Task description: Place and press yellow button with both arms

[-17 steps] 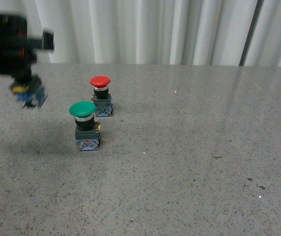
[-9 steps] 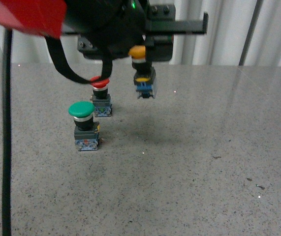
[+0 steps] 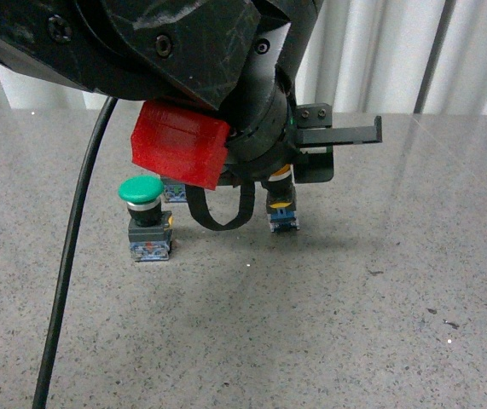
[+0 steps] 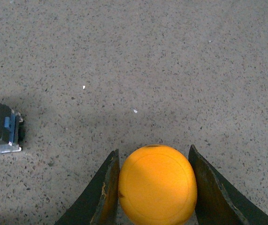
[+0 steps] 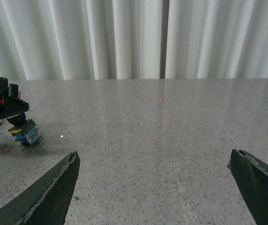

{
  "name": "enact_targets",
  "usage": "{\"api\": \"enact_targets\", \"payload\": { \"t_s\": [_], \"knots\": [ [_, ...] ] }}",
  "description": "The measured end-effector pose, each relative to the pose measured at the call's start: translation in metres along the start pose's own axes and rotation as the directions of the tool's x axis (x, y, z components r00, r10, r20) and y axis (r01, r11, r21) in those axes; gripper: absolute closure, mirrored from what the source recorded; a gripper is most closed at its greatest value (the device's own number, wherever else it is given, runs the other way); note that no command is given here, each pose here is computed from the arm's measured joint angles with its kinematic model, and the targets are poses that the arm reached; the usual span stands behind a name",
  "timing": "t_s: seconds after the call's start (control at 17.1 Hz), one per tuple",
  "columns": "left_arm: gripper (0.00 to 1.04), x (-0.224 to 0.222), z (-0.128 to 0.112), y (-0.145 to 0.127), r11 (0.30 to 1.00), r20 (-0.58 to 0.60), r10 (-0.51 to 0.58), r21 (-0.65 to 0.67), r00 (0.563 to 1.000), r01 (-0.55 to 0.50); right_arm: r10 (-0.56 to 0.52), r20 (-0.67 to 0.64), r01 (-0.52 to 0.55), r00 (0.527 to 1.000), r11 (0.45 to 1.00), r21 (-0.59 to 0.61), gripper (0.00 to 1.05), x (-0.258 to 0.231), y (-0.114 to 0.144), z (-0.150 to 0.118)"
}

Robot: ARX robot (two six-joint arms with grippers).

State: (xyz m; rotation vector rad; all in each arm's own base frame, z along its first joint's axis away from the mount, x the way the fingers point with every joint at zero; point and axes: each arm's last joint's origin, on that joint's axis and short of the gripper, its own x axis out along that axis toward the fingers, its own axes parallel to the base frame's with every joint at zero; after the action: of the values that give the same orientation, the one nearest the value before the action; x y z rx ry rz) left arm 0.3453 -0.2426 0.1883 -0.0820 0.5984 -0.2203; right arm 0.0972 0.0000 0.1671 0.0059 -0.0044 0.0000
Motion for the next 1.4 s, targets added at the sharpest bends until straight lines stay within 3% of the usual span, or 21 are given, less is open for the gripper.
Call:
{"api": "enact_targets", "payload": {
  "t_s": [0.47, 0.58, 0.7, 0.82, 0.99, 1.11, 1.23, 1.4],
  "knots": [
    [0.67, -0.007, -0.007, -0.02, 1.0, -0.011, -0.008, -0.001, 1.0, 0.008, 0.0, 0.0, 0.0, 1.0, 1.0, 0.0, 0.07, 0.0, 0.0, 0.0],
    [0.48, -0.007, -0.007, -0.021, 1.0, -0.009, -0.001, 0.004, 1.0, 0.001, 0.0, 0.0, 0.0, 1.0, 1.0, 0.0, 0.07, 0.0, 0.0, 0.0],
    [0.21, -0.007, -0.006, -0.019, 1.0, -0.002, 0.011, -0.001, 1.0, -0.011, 0.0, 0.0, 0.0, 1.0, 1.0, 0.0, 0.07, 0.0, 0.0, 0.0],
    [0.05, -0.009, 0.0, -0.017, 1.0, 0.027, 0.013, -0.002, 1.0, -0.013, 0.0, 0.0, 0.0, 1.0, 1.0, 0.0, 0.07, 0.0, 0.0, 0.0],
    [0.07, -0.029, 0.026, -0.005, 1.0, 0.157, 0.03, -0.014, 0.987, -0.028, 0.0, 0.0, 0.0, 1.0, 1.0, 0.0, 0.07, 0.0, 0.0, 0.0],
    [0.07, -0.055, 0.052, 0.019, 0.997, 0.28, 0.081, -0.017, 0.957, -0.079, 0.0, 0.0, 0.0, 1.0, 1.0, 0.0, 0.07, 0.0, 0.0, 0.0],
    [0.07, -0.09, 0.069, 0.058, 0.981, 0.402, 0.189, -0.03, 0.896, -0.194, 0.0, 0.0, 0.0, 1.0, 1.0, 0.0, 0.07, 0.0, 0.0, 0.0],
    [0.07, -0.157, 0.067, 0.114, 0.938, 0.537, 0.308, -0.031, 0.786, -0.346, 0.0, 0.0, 0.0, 1.0, 1.0, 0.0, 0.07, 0.0, 0.0, 0.0]
  ]
}}
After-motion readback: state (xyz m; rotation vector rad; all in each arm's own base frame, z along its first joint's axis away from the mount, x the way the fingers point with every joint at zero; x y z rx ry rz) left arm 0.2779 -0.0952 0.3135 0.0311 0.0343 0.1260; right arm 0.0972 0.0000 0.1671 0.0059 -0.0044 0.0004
